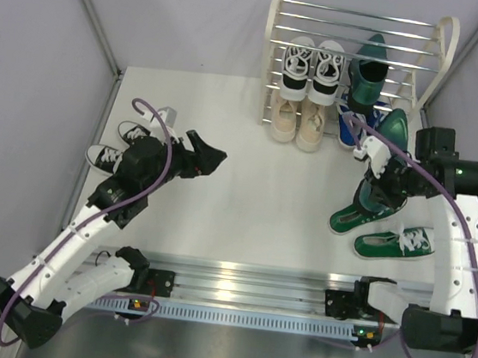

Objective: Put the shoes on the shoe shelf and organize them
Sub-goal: Place the shoe at the shoe shelf.

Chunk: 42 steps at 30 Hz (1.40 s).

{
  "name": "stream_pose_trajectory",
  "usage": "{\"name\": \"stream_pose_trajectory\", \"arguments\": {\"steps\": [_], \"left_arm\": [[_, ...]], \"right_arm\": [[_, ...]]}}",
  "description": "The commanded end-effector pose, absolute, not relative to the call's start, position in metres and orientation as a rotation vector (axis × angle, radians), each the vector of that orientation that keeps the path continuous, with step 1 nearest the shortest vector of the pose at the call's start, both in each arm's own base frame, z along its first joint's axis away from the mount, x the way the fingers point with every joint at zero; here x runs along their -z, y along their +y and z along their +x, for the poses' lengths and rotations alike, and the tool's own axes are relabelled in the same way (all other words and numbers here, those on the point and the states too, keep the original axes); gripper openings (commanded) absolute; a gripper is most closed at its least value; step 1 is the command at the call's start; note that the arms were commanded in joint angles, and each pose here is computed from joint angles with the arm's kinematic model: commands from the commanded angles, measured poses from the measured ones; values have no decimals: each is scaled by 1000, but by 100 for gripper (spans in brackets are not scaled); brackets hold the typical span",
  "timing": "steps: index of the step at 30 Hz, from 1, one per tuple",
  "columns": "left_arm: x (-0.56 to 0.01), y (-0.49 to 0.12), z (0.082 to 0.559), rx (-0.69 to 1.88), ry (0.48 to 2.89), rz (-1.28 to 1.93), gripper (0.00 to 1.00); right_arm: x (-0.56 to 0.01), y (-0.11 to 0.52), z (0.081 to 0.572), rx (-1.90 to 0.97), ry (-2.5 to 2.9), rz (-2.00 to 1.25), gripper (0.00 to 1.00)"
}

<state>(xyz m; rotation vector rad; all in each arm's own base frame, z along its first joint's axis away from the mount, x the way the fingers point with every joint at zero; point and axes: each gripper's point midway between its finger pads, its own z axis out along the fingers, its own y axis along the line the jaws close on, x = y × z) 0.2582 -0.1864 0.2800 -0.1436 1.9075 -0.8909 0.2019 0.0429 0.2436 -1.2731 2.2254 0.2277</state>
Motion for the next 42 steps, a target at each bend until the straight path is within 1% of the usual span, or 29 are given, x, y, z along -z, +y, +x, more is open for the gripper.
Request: {"name": "stream_pose_trajectory", "arguments": {"steps": [1, 9, 19, 26, 42], "left_arm": [[-284, -179, 256, 861, 1877, -126, 86], [-277, -178, 257, 841, 1897, -120, 86], [-277, -181, 263, 837, 1905, -97, 86], [-279, -183, 264, 851, 1904, -93, 86], [-279, -181, 262, 858, 1906, -110, 85]], "right_arm": [[-269, 58, 199, -308, 2101, -1342, 0], [-282, 33, 246, -278, 2111, -1276, 0], [-292, 23, 270, -208, 2014, -1377, 0], [-299, 12, 300, -203, 1986, -1375, 0], [-292, -9, 363, -195, 1962, -1405, 0]]}}
